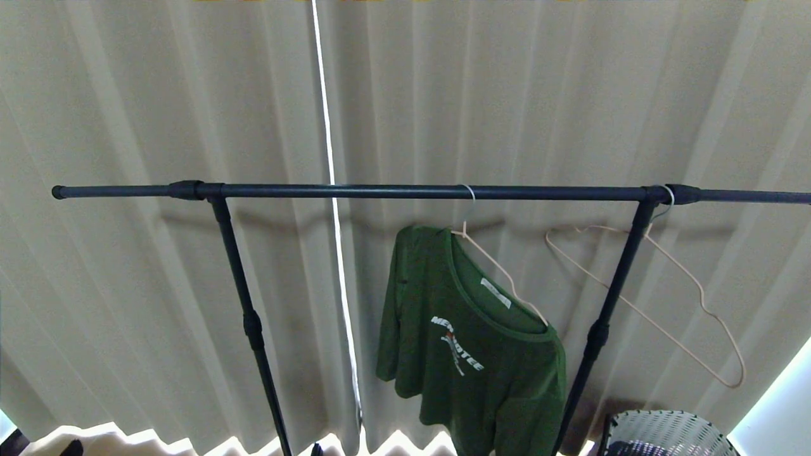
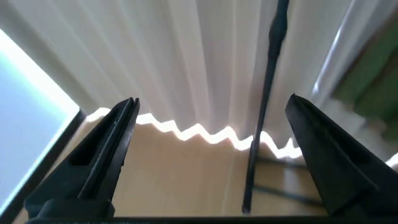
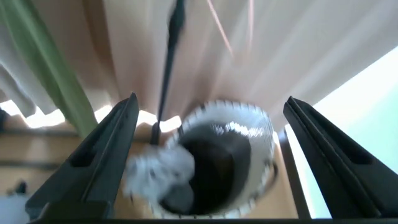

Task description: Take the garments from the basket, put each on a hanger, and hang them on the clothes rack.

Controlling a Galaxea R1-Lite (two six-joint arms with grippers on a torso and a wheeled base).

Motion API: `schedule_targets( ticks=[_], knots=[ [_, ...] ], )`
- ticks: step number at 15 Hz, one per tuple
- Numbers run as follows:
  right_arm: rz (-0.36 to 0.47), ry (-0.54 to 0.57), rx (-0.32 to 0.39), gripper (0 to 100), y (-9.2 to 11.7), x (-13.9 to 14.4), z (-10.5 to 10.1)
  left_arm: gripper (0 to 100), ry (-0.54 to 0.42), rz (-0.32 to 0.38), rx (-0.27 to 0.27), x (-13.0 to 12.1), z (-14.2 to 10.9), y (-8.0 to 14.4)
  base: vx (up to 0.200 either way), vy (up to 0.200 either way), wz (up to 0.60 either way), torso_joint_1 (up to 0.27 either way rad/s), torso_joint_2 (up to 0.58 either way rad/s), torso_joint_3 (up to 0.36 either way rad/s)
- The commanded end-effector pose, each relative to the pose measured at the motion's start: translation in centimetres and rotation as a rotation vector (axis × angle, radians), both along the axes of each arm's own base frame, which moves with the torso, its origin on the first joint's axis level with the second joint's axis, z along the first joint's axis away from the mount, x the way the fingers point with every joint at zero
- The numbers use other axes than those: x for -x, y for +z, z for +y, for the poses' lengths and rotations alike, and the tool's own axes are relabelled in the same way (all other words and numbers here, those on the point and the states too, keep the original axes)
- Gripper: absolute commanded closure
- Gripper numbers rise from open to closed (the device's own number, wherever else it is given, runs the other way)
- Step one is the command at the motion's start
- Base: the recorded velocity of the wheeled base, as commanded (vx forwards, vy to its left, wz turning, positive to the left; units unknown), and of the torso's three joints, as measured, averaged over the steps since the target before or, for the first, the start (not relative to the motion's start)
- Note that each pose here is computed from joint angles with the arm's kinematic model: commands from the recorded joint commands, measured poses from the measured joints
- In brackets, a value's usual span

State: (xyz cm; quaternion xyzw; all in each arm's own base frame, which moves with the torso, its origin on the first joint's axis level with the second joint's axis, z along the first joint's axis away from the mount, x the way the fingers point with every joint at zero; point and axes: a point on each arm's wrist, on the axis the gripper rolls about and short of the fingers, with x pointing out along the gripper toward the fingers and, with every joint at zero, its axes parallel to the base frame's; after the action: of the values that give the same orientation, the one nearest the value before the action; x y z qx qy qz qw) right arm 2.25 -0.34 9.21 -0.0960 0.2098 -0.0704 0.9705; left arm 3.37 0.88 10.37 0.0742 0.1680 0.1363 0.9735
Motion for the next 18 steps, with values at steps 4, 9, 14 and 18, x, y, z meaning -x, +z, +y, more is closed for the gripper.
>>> schedule_targets(
  ticks=[4,9,14,18],
  knots=[
    [-0.156,-0.234,-0.026,0,-0.4,3.5,-0.6,0,-0.259,-0.165,0.069,5.1,-1.5,-2.5,0.0,0.0,0.0,0.0,0.0,0.0],
    [-0.368,-0.015,-0.113,0,-1.0,5.2,0.0,0,-0.414,-0.167,0.099,5.1,-1.7,-2.4,0.0,0.0,0.0,0.0,0.0,0.0],
    [-0.372,-0.006,-0.157,0,-1.1,5.2,0.0,0,-0.548,-0.267,0.082,6.0,-1.5,-2.7,0.0,0.0,0.0,0.0,0.0,0.0],
    [-0.486,0.036,-0.147,0,-1.1,4.6,0.1,0,-0.422,-0.289,0.13,5.9,-1.2,-2.8,0.0,0.0,0.0,0.0,0.0,0.0]
  ],
)
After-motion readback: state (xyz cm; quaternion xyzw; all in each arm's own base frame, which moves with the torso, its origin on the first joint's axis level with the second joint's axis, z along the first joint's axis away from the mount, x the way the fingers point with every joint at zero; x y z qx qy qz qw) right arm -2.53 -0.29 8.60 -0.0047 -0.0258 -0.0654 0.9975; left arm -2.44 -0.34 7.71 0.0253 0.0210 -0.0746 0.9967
